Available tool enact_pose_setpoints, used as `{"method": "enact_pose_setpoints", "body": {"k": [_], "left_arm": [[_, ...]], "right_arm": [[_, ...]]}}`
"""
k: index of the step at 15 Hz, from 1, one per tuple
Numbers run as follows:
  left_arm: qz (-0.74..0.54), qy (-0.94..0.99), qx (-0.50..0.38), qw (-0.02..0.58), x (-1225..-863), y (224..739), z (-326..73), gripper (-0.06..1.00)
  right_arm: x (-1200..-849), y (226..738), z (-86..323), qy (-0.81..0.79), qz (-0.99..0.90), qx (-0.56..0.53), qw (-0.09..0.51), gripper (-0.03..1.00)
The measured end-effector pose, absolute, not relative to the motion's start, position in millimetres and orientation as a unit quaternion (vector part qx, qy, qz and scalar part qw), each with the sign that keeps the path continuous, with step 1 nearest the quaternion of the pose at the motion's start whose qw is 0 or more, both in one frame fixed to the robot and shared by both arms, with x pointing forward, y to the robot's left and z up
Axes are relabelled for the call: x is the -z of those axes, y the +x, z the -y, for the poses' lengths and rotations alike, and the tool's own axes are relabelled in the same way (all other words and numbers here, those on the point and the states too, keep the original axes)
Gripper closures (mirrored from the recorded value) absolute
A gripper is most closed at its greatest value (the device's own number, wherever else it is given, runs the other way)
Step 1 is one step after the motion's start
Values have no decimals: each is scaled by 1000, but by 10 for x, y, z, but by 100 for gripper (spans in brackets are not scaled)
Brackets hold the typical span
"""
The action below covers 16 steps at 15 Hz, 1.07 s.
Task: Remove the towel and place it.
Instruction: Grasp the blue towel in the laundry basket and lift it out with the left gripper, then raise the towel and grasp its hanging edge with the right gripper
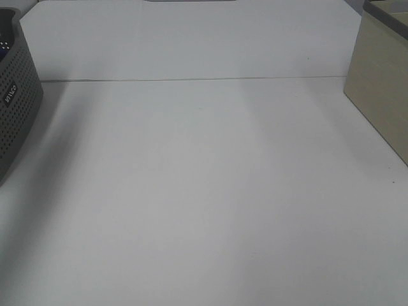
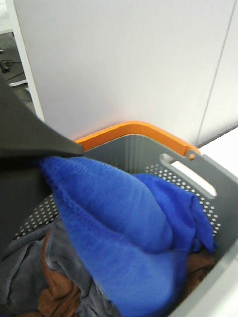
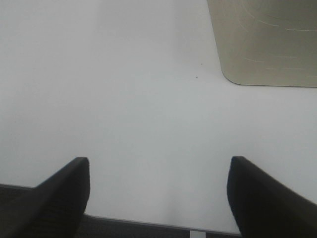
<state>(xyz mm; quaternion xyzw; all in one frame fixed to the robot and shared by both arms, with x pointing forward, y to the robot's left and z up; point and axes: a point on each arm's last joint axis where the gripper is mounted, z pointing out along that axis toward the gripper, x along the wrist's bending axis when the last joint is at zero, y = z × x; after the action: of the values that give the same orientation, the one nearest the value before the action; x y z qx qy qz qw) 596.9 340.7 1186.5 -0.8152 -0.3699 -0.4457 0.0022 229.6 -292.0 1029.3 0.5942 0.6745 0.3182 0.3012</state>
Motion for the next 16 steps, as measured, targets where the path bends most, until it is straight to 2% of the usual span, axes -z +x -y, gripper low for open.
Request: {"method": "enact_pose_setpoints", "body": {"k": [5, 7, 10, 14, 15, 16], "left_arm": [[225, -792, 566, -35, -12597, 5359, -2698, 94], [170, -783, 595, -56, -12754, 5160, -2429, 94], [81, -776, 621, -75, -12868, 4942, -2046, 94], [14, -775, 627, -78, -12880, 4831, -1781, 94], [-4, -775, 626, -86, -12872, 4793, -1678, 94], [-9, -776, 624, -88, -12861, 4791, -1642, 94]], "right_arm": [[-10297, 2298, 2919, 593, -674, -320, 302, 21], [-10338, 2323, 2893, 582, -679, -332, 301, 21], [-10467, 2492, 2771, 522, -708, -379, 288, 21], [-10660, 2943, 2501, 387, -757, -473, 232, 21], [-10696, 3207, 2388, 328, -768, -515, 193, 21], [-10695, 3286, 2362, 313, -770, -525, 183, 21]]}}
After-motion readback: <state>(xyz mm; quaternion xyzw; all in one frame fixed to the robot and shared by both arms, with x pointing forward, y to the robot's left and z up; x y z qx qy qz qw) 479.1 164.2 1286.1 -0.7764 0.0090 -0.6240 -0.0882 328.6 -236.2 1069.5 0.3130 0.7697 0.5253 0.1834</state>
